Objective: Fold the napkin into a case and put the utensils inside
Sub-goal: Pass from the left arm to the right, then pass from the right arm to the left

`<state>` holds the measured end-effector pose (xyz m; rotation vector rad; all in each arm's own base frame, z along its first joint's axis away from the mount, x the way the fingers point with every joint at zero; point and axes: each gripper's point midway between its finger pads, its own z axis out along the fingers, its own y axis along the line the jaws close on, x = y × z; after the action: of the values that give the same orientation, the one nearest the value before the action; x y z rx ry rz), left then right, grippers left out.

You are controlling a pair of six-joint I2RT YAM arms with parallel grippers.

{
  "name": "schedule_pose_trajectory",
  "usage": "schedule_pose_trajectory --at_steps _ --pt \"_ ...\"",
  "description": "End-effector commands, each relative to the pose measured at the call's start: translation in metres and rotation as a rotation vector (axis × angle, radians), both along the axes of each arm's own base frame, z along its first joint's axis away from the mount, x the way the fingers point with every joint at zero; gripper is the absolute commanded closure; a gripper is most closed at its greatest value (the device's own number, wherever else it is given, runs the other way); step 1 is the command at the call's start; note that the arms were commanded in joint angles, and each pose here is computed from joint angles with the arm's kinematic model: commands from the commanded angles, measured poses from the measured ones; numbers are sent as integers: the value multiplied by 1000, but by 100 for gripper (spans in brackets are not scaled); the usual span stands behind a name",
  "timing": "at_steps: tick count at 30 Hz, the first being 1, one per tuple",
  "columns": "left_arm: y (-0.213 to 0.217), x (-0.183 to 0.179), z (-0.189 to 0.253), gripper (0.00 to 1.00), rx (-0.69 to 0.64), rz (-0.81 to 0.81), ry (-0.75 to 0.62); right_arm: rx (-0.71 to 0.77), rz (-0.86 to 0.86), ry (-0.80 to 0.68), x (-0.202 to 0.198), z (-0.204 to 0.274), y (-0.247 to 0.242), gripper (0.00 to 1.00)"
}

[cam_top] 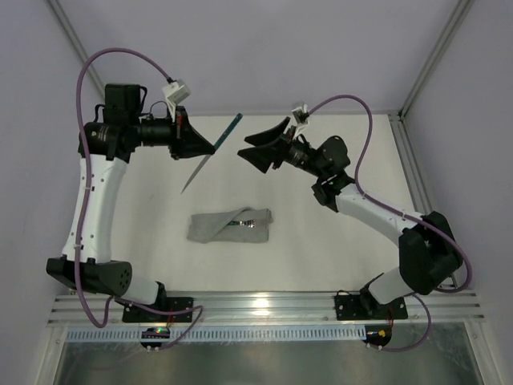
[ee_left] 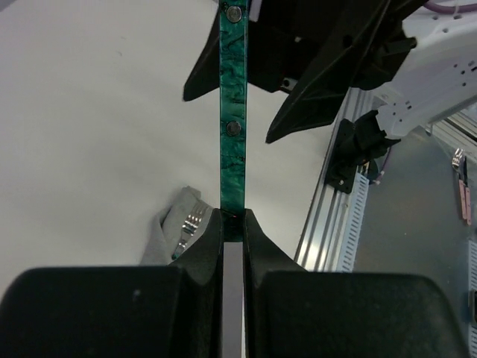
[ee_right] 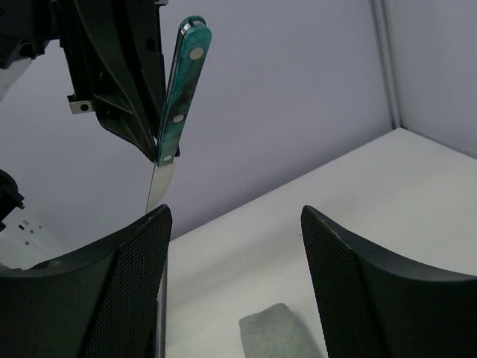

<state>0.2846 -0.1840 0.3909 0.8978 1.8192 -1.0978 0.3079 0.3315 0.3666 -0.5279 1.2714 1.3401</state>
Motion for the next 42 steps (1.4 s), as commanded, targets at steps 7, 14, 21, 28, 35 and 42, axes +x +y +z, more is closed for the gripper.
schedule_pose_trajectory --at_steps 7,14,21,28,35,42 --pt "-7 -30 15 100 -37 -45 27 187 193 -174 -34 72 34 24" --pt "-9 -33 15 100 -53 -68 34 211 234 -122 -29 71 47 29" --pt "-9 -32 4 100 -47 -66 62 234 300 -122 -36 76 56 68" --pt "-3 -29 -9 91 11 -21 66 185 279 -86 -35 67 56 97" --pt "9 -31 -11 24 88 17 12 -424 -64 -90 -3 7 33 97" --pt "3 -18 -2 3 49 51 54 -881 -459 -60 24 -61 -24 97"
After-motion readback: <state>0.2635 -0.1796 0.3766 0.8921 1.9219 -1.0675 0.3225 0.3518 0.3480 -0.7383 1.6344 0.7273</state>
